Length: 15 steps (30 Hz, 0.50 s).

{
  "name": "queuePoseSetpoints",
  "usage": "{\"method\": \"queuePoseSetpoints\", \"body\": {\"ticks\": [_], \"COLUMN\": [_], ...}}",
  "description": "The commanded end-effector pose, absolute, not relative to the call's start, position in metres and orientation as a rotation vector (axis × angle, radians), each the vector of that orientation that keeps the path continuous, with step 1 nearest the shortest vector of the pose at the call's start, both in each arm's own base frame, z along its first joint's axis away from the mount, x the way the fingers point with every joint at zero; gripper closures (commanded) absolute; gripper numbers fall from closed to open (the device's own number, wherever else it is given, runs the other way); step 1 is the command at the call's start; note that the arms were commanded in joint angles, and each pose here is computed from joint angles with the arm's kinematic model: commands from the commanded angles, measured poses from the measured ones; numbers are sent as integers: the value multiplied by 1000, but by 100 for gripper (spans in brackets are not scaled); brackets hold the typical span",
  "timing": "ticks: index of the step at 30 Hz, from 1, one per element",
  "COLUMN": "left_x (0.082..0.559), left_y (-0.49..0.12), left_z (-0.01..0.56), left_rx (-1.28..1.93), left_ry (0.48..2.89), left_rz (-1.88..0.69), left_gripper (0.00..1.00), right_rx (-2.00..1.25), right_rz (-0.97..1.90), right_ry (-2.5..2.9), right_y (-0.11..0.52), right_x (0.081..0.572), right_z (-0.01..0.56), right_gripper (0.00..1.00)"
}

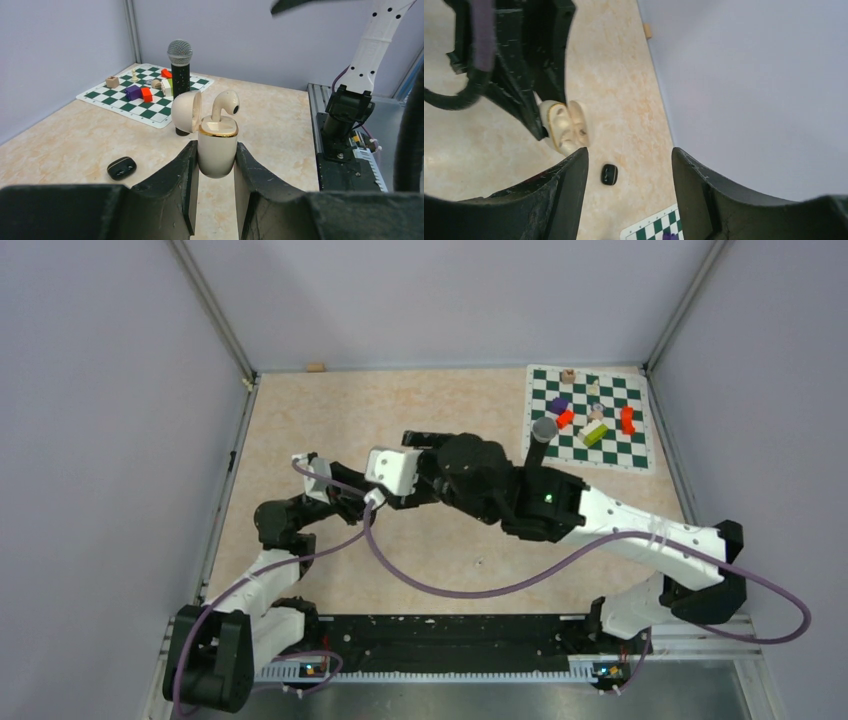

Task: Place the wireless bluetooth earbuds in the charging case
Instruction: Adjust the right earbud in the right side groove of the charging case.

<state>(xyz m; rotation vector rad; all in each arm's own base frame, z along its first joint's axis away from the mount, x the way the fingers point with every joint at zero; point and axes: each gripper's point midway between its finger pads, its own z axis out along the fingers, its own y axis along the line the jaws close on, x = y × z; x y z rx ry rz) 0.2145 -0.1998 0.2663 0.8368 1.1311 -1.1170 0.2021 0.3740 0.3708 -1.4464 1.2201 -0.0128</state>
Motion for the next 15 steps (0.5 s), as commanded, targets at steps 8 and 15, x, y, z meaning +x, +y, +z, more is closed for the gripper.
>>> {"method": "queuePoseSetpoints", "body": {"ticks": [8, 15], "left_x": [191, 184], "left_y": [-197, -199], "left_z": [339, 357], "left_rx": [791, 768], "left_ry": [970, 978], "left_rz": [-1208, -1316], "left_gripper": [100, 100], "right_rx": [-1194, -1217], "right_rz": [268, 386], "right_ry": [1292, 1302], "right_y": [317, 327], "right_x": [221, 212], "right_z": [414, 414], "right_gripper": [35, 30]}}
